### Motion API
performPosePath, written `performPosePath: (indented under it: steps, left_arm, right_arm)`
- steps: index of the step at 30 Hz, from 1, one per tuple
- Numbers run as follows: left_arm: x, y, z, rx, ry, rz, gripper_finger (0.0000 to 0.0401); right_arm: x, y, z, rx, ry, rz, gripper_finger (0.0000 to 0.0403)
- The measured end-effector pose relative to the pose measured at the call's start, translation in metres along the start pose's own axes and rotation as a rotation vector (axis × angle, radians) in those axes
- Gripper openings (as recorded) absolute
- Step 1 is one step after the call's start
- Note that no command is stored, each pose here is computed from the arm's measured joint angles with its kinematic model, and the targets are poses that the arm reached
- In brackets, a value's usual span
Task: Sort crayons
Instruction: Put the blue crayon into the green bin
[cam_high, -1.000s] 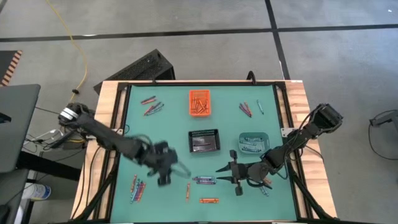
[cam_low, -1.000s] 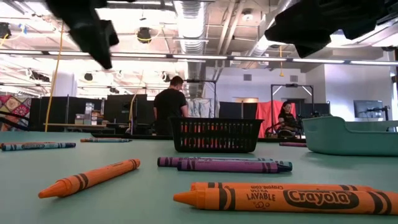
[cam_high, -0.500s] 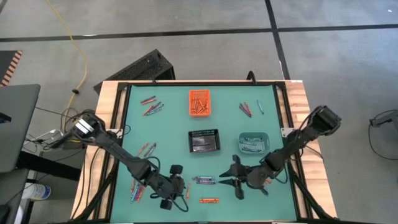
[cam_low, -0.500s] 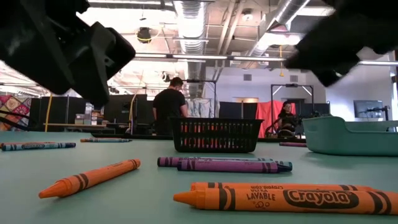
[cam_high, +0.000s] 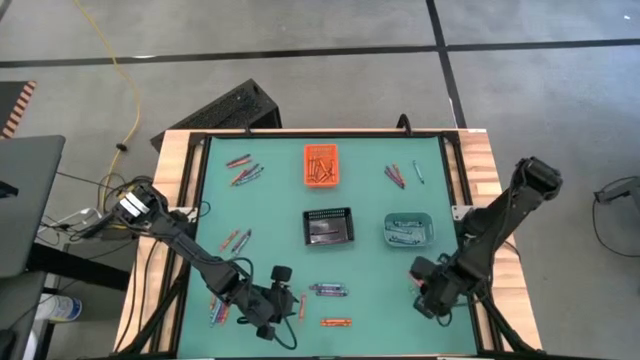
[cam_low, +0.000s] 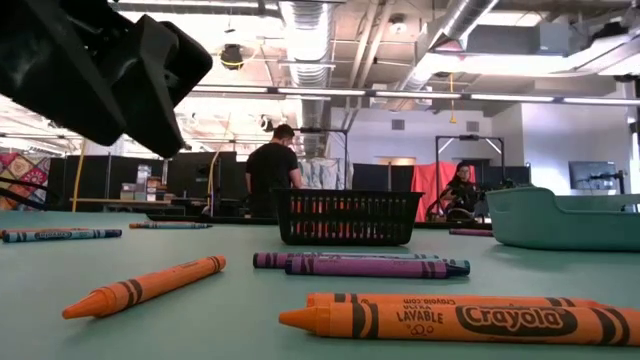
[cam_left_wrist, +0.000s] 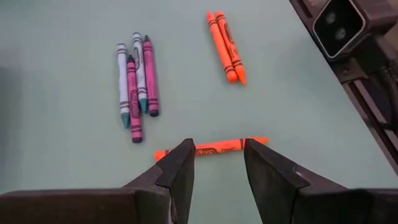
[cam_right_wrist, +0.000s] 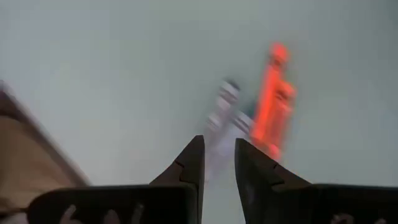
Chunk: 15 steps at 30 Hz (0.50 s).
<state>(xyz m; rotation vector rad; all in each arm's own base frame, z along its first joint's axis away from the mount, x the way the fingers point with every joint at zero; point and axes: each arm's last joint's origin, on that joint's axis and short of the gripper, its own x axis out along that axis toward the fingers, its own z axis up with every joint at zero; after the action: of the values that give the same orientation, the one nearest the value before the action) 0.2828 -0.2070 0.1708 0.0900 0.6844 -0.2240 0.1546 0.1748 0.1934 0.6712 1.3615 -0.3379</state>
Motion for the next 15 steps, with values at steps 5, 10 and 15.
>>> performPosePath:
  steps: [5, 10, 15]
  left_arm:
    - [-0.001, -0.003, -0.001, 0.022, -0.002, -0.007, 0.0130]
    - [-0.001, -0.003, 0.000, 0.020, -0.007, -0.009, 0.0130]
    - [-0.001, -0.003, 0.000, 0.018, -0.010, -0.008, 0.0130]
  right_arm:
    - [0.009, -0.004, -0.019, -0.091, 0.072, -0.099, 0.0082]
    - [0.023, -0.003, -0.031, -0.134, 0.105, -0.162, 0.0090]
    - [0.029, 0.004, -0.037, -0.021, 0.219, -0.125, 0.0113]
